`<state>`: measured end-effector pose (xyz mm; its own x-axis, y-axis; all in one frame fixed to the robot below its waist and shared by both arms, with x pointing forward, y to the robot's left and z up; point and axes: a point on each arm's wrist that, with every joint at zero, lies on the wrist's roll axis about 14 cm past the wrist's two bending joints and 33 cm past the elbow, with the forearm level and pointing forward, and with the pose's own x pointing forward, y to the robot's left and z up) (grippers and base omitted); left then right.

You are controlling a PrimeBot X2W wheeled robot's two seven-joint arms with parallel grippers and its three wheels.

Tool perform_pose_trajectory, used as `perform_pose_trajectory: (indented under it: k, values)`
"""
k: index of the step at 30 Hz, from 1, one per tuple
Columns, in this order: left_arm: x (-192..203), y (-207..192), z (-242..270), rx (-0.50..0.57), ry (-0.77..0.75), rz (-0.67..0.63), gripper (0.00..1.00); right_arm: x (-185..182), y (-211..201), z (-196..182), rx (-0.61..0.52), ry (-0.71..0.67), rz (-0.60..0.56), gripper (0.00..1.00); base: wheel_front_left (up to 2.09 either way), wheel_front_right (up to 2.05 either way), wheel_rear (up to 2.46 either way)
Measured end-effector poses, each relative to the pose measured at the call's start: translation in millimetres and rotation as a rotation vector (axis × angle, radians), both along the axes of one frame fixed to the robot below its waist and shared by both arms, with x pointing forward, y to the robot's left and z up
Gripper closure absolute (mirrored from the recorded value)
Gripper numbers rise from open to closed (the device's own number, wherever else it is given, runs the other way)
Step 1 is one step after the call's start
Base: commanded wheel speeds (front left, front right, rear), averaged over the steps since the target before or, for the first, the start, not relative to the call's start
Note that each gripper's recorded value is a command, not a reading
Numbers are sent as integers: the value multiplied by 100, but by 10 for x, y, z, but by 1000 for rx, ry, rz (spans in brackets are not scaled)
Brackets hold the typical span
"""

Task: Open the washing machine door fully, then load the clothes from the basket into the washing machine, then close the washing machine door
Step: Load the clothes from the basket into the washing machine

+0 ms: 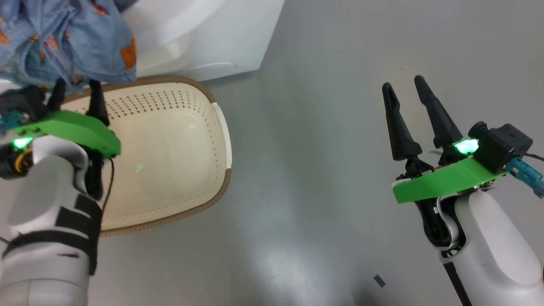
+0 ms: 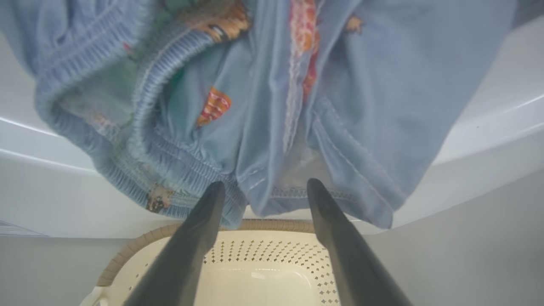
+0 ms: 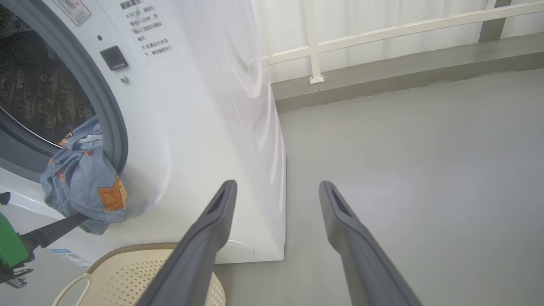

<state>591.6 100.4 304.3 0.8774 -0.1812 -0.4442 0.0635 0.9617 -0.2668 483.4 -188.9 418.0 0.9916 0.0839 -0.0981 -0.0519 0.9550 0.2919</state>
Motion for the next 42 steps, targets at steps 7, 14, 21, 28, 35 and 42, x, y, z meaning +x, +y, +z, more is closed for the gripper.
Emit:
perform_pose_trajectory:
  k: [7, 14, 21, 28, 35, 42]
  values:
    - [165, 126, -186, -54, 46, 109, 0, 28, -81, -97, -18, 18, -18, 0, 0, 0, 0]
    - [220, 256, -246, -80, 53, 180, 0, 22, -103, -168, -22, 35, -24, 0, 0, 0, 0]
    - [386, 359, -12, -74, -38, 194, 0, 89, -42, -150, -23, 21, -5, 0, 0, 0, 0]
    - [408, 259, 129, -74, -77, 130, 53, 91, -13, -118, -21, 15, 2, 0, 0, 0, 0]
    - [426, 211, 289, -69, -121, 99, 100, 81, -7, -59, -20, 5, 4, 0, 0, 0, 0]
    - [496, 52, 653, -84, -234, 47, 100, 91, 42, -7, -13, -8, 14, 0, 0, 0, 0]
